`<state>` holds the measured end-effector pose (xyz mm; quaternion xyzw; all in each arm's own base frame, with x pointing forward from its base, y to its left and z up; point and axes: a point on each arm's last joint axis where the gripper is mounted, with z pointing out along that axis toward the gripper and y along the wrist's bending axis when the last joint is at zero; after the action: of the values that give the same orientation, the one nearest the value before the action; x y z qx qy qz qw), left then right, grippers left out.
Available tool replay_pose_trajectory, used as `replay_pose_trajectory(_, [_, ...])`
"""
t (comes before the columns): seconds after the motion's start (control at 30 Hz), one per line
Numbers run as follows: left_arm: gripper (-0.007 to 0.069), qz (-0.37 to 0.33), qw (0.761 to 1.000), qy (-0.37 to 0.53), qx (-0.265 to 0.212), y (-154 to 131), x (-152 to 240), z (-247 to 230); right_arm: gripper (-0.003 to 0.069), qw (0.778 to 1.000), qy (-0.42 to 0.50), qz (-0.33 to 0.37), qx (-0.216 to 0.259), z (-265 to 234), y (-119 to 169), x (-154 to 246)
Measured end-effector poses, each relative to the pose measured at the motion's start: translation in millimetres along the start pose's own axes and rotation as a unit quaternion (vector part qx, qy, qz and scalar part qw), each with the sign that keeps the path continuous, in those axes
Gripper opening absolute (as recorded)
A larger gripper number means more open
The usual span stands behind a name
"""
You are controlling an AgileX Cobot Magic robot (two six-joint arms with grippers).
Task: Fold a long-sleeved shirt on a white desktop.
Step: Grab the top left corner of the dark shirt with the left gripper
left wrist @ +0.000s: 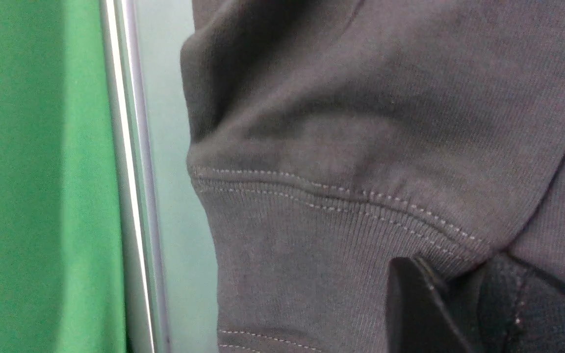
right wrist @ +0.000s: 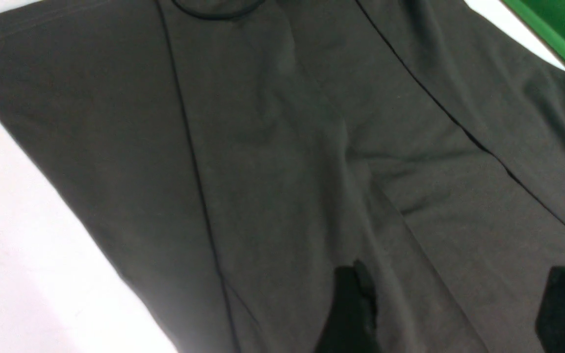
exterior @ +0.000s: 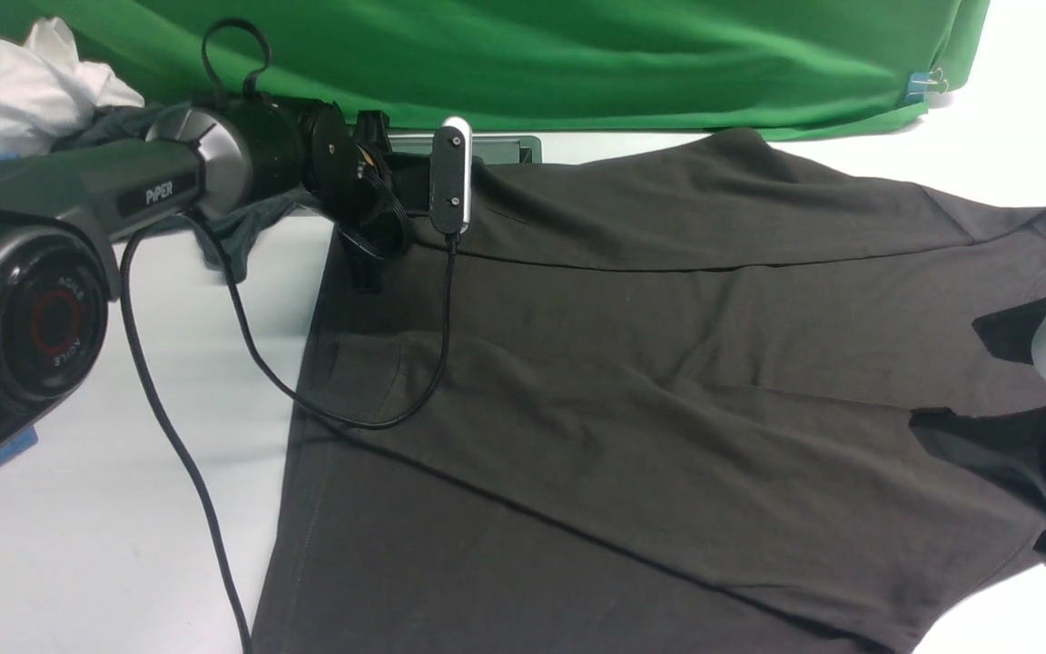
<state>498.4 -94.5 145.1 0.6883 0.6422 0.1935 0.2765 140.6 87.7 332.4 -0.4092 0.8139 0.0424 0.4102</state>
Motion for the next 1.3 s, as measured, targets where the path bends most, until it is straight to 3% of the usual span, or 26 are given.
replay_pose_trajectory(0.23, [0.0022,-0.001,1.000,-0.001,-0.003,1,0,0,0.0469,1.000,0.000,0.007,0.000,0,0,0])
replay_pose_trajectory(0.53, [0.0017,-0.030,1.000,-0.004,-0.009,15,-3,-29,0.0469,1.000,-0.002,0.025,0.001,0,0,-1])
replay_pose_trajectory(0.8, [0.0022,-0.056,0.998,-0.012,0.038,17,-7,-55,0.0469,0.999,-0.021,0.029,0.008,0,-2,-4])
replay_pose_trajectory(0.9, [0.0050,-0.051,0.997,-0.029,0.047,14,-9,-49,0.0469,0.999,-0.022,0.027,0.008,0,-2,-4])
replay_pose_trajectory(1.0, [0.0133,-0.032,0.996,-0.049,0.061,6,-13,-38,0.0469,0.999,-0.020,0.024,0.008,0,-2,-4])
replay_pose_trajectory(1.1, [0.0279,-0.008,0.996,-0.049,0.073,-3,-12,-23,0.0469,0.999,-0.015,0.028,0.006,0,-1,-3])
replay_pose_trajectory(1.3, [0.0388,0.004,0.998,-0.040,0.052,-4,-9,-11,0.0469,0.999,-0.010,0.036,0.004,0,-1,-2])
